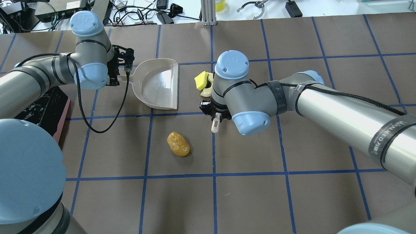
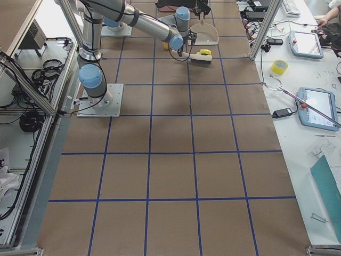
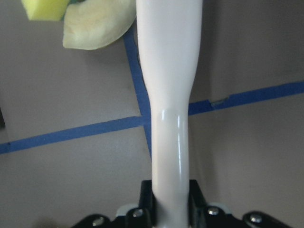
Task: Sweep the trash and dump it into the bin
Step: 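Sweep the sponge and ring piece toward the dustpan with the right gripper's brush, then drag the dustpan toward the bin with the left gripper while the right brush follows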
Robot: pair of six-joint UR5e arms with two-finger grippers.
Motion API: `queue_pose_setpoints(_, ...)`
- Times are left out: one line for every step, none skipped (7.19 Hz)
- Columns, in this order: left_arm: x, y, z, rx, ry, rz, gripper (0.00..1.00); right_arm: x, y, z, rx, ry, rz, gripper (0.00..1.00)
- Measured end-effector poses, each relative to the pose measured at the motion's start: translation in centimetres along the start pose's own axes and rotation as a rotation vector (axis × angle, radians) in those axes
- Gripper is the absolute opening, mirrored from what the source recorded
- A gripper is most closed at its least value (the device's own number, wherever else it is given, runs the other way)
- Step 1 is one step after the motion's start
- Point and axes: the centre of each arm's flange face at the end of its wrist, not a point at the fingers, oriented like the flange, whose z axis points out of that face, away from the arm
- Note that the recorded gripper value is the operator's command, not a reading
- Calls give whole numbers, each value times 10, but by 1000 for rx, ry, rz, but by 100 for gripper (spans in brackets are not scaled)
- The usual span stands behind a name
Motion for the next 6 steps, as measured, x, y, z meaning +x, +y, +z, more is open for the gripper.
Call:
queue_pose_setpoints(0,0,0,0,-1,1,0,-7,-2,3,10,-8,-4,0)
queue_pose_setpoints(0,0,0,0,-1,2,0,-20,-3,3,20,-20,-1,0)
queue_pose_setpoints(0,0,-1,0,-2,2,0,-43,-4,5,27,-36,5,0)
queue_pose_setpoints(-1,0,-1,0,-4,2,0,-71,-3,8,33,-52,9,0)
queue_pose_setpoints(-1,0,-1,0,-4,2,0,-94,-2,12,35,-62,5,0)
queue_pose_setpoints(-1,0,-1,-1,-4,1,0,-109,1,18,23,-79,1,0)
